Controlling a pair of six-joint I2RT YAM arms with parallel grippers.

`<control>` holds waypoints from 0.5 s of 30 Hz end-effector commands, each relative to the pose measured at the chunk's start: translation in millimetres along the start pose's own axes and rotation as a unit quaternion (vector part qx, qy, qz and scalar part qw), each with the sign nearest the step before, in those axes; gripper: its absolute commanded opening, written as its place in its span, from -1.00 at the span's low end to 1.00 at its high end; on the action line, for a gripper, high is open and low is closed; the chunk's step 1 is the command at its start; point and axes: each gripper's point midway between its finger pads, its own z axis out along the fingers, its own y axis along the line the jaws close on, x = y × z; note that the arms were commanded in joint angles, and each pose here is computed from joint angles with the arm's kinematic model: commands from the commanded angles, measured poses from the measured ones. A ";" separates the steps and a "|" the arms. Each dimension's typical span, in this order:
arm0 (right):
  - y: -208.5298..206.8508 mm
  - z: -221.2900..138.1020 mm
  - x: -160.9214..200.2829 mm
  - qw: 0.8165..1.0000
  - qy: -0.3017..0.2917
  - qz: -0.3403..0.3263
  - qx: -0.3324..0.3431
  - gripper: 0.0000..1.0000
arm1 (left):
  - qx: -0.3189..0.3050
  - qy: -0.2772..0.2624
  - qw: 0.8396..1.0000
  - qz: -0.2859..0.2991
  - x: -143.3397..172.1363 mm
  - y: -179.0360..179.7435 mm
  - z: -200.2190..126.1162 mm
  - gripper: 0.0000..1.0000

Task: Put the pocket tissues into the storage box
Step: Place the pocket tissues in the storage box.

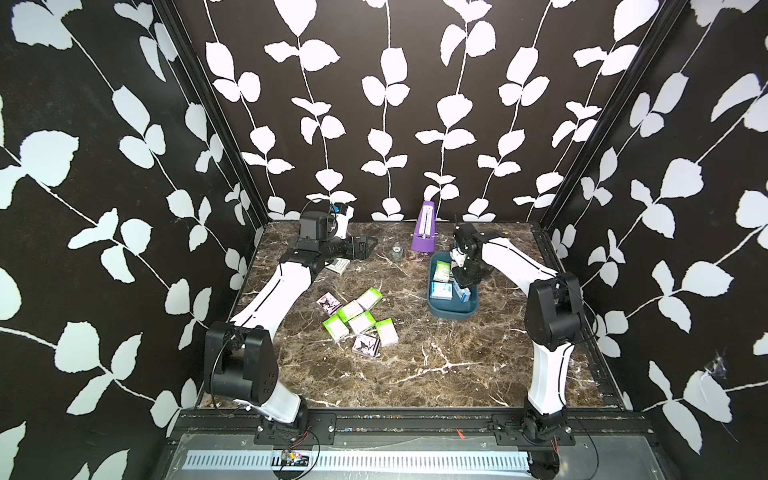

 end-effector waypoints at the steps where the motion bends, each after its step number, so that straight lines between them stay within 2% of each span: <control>1: -10.0 -21.6 0.8 0.999 -0.006 0.002 0.031 -1.00 | 0.007 -0.014 1.000 0.005 -6.6 -2.9 -4.1 0.98; 6: 2.8 -15.6 -1.0 1.000 -0.007 0.005 0.011 -0.96 | 0.008 -0.014 1.000 0.005 -6.9 -3.6 -4.1 0.98; 10: 3.2 -19.1 -6.2 1.000 -0.023 0.013 0.008 -0.45 | 0.007 -0.014 1.000 0.006 -7.2 -3.0 -5.2 0.98; 15: 3.8 -20.4 -11.2 0.999 -0.036 0.018 -0.008 -0.16 | 0.006 -0.012 1.000 0.006 -6.3 -2.4 -5.5 0.98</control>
